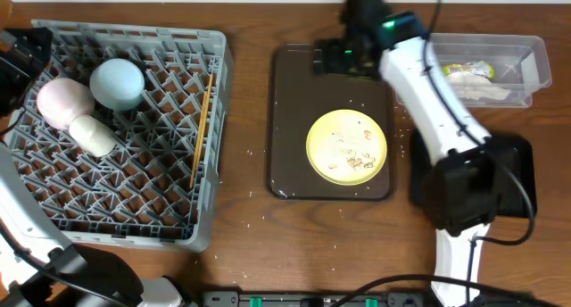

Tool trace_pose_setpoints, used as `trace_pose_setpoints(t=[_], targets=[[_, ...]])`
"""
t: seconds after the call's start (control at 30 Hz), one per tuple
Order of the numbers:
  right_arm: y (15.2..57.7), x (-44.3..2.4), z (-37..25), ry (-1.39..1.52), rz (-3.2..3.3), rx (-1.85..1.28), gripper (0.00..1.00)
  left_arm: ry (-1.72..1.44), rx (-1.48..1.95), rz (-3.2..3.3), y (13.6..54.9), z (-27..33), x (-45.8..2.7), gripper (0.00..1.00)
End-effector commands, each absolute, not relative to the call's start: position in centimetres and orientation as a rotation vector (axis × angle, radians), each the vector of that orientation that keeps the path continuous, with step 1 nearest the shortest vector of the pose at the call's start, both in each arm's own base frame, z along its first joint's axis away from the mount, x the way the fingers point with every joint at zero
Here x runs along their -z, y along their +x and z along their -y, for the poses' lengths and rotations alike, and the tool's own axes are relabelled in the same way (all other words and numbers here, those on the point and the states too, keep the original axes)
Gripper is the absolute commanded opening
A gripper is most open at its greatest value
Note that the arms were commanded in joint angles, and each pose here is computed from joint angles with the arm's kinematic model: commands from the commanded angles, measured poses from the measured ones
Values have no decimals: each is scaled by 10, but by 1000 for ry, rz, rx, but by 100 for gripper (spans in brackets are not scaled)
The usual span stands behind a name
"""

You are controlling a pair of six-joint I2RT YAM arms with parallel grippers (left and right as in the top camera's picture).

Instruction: Sort waste into correct bins and load items into the dishwasher

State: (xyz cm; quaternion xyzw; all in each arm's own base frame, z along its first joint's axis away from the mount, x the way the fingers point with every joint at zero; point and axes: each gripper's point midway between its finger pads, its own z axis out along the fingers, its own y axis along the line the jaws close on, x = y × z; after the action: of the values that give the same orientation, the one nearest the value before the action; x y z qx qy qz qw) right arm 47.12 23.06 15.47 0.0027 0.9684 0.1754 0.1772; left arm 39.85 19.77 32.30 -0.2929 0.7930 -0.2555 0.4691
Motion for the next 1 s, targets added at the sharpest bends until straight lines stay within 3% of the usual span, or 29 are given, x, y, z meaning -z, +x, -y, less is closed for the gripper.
trace_pose_setpoints(t=[0.0,0.07,0.13,0.23,0.3,0.57,0.67,0.97], targets=[[449,-161,-287,36,-2750,-660,96,-687,596,-1936,395,-197,-331,99],[436,-160,-306,-31,-2756,-646,99,-686,596,-1936,395,-197,-331,98],[434,-154,-310,-62,-2738,-524,78,-687,596,-1936,395,-197,-331,98],[424,-140,-286,174,-2743,-220,63,-687,596,-1936,395,-197,-331,98],[415,-132,-272,304,-2730,-59,66,-687,596,-1936,395,-197,-331,99],[398,-59,-284,290,-2829,122,65,-686,596,-1936,395,-197,-331,99],[388,-33,-274,292,-2908,203,59,-686,596,-1936,395,-197,-331,98],[380,-23,-261,291,-2948,292,53,-687,596,-1936,395,-197,-331,98]])
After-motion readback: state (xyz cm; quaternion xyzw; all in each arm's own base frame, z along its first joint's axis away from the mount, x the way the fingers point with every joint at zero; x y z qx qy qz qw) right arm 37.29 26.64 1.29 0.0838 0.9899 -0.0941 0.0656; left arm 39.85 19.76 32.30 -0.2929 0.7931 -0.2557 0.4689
